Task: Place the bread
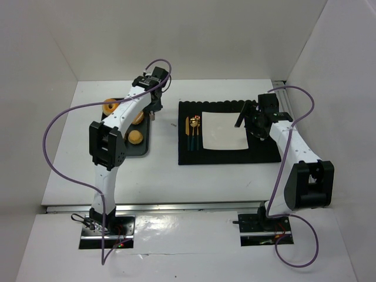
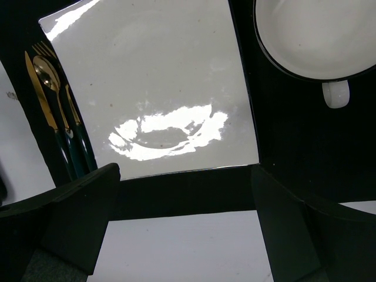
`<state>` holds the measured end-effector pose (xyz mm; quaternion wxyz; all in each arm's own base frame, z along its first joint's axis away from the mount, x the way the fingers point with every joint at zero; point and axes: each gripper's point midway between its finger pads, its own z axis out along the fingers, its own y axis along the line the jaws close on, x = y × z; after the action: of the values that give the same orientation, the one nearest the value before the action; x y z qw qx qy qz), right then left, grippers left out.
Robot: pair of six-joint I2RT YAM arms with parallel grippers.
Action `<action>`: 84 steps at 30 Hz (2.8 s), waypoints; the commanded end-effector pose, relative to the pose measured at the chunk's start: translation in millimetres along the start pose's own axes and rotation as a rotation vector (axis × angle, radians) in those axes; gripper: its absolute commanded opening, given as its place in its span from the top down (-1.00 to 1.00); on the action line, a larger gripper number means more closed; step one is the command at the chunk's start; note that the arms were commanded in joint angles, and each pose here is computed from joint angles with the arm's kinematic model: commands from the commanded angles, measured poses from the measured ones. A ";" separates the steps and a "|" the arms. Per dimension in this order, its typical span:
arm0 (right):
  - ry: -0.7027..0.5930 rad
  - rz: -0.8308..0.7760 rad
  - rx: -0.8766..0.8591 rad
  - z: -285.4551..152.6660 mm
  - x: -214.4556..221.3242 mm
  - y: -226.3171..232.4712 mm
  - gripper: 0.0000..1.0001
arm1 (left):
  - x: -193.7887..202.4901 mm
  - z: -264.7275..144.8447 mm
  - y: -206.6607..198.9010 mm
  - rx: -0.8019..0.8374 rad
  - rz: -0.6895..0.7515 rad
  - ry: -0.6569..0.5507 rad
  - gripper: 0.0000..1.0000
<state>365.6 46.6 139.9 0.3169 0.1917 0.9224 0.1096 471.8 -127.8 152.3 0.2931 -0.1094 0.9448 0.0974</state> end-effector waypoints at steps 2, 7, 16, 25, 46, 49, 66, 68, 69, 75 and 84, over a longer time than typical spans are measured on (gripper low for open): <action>-0.041 -0.016 -0.008 -5.7 -13.6 2.2 -0.99 | -16.5 -20.2 2.6 -0.014 -0.028 -0.055 0.48; -0.041 -0.016 -0.008 -5.7 -13.6 2.2 -0.99 | -32.9 -67.5 22.7 -0.016 -0.054 -0.133 0.89; -0.090 -0.001 -0.049 -11.9 -26.8 12.8 -0.99 | -32.7 -151.4 17.1 0.095 -0.019 -0.286 1.00; -0.338 0.092 0.043 -88.0 -76.3 4.8 -0.99 | 8.7 -208.7 -119.2 0.539 0.117 -0.266 1.00; -0.651 0.118 0.080 -198.4 -98.4 -15.2 -0.99 | 134.4 -192.1 -282.0 0.838 0.302 -0.065 0.61; -0.634 0.111 0.066 -194.1 -97.1 -11.9 -0.99 | 139.0 -203.4 -277.1 0.857 0.323 -0.057 0.05; -0.598 0.095 0.026 -181.3 -99.7 -0.8 -0.99 | 55.6 -241.9 -155.3 0.703 0.175 -0.239 -0.23; -0.590 0.092 0.018 -177.3 -97.8 0.1 -0.99 | 36.5 -228.4 -120.1 0.633 0.127 -0.259 -0.23; -0.575 0.088 0.013 -173.3 -94.3 0.5 -0.99 | 37.8 -223.8 -96.3 0.598 0.124 -0.259 -0.18; -0.558 0.076 -0.033 -169.2 -94.4 10.0 -0.99 | 13.8 -155.9 20.1 0.378 -0.044 -0.223 -0.19; -0.475 0.066 -0.076 -145.8 -86.3 20.4 -0.99 | 12.7 -83.3 86.3 0.165 -0.177 -0.134 -0.28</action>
<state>334.8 10.7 303.9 0.5235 0.2372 0.8138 0.0859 380.9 -76.4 228.2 0.3652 -0.1505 0.9186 -0.0108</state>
